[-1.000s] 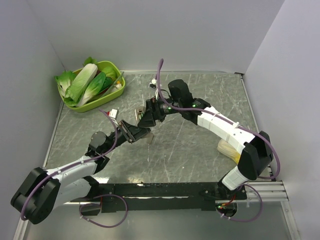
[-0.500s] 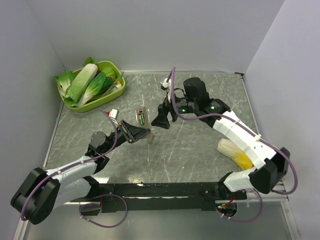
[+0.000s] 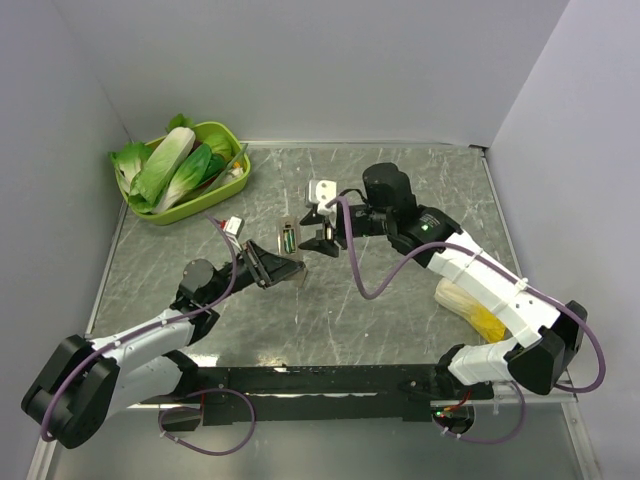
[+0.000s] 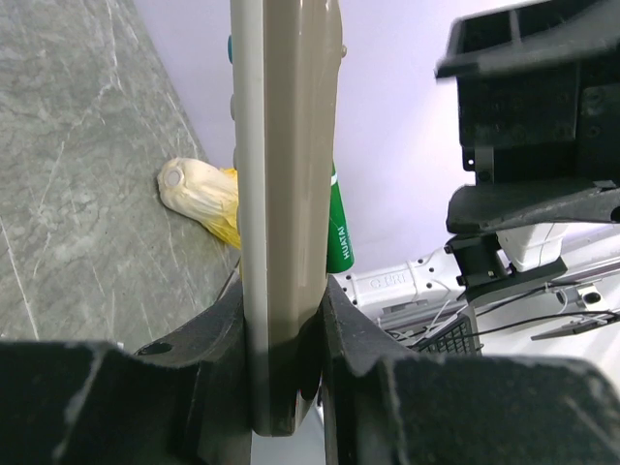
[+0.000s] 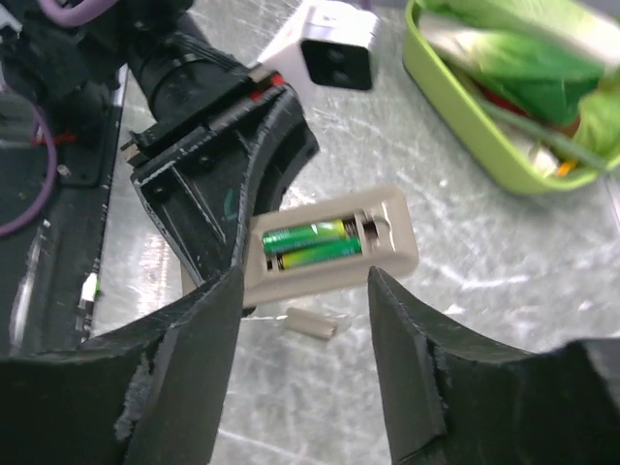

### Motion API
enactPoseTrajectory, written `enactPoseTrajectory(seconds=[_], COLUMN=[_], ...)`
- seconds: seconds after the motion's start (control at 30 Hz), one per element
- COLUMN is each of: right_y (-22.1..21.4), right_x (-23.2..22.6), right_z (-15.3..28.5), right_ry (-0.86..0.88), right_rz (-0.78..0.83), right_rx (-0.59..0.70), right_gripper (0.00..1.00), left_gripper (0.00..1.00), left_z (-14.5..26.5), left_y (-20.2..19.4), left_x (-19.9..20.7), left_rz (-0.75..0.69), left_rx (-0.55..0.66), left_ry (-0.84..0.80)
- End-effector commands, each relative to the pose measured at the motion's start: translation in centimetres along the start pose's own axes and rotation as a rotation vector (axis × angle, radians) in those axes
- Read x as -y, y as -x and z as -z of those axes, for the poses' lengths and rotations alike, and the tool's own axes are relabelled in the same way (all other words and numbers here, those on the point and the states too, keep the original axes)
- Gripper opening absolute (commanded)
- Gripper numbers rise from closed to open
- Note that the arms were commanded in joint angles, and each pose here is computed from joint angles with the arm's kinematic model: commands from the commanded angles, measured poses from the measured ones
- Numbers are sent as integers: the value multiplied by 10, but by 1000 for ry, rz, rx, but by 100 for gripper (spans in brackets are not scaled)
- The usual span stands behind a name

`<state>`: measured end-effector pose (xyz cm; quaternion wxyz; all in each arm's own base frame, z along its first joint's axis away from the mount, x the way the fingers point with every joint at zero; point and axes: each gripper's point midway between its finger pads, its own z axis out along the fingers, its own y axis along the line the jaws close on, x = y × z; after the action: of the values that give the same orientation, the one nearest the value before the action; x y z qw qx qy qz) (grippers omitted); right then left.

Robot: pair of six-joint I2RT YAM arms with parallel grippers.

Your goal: Load the batteries into the remote control

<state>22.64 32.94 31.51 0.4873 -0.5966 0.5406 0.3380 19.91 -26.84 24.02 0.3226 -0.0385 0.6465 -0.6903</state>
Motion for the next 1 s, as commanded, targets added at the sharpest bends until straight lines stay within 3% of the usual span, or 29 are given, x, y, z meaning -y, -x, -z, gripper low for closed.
enactPoseTrajectory(seconds=[0.0,0.17,0.2,0.4,0.97], right_y=[13,3,0,-9,-26], right_x=[-1,-5,-7,-14,-18], right_z=[-8,-17,-17,-24,-38], right_ry=[17,22,31,57,57], right_rz=[180,204,204,213,220], right_rx=[27,-14,-26,-73,-131], right_gripper=[56,54,49,42,41], left_gripper=[1,1,1,1,1], left_z=[-3,-4,-5,-5,-5], left_y=[5,4,4,3,2], left_x=[27,27,27,29,32], left_rz=[-57,-58,-59,-59,-68], left_rx=[-10,-25,-26,-33,-42], left_ry=[-81,-79,-80,-84,-95])
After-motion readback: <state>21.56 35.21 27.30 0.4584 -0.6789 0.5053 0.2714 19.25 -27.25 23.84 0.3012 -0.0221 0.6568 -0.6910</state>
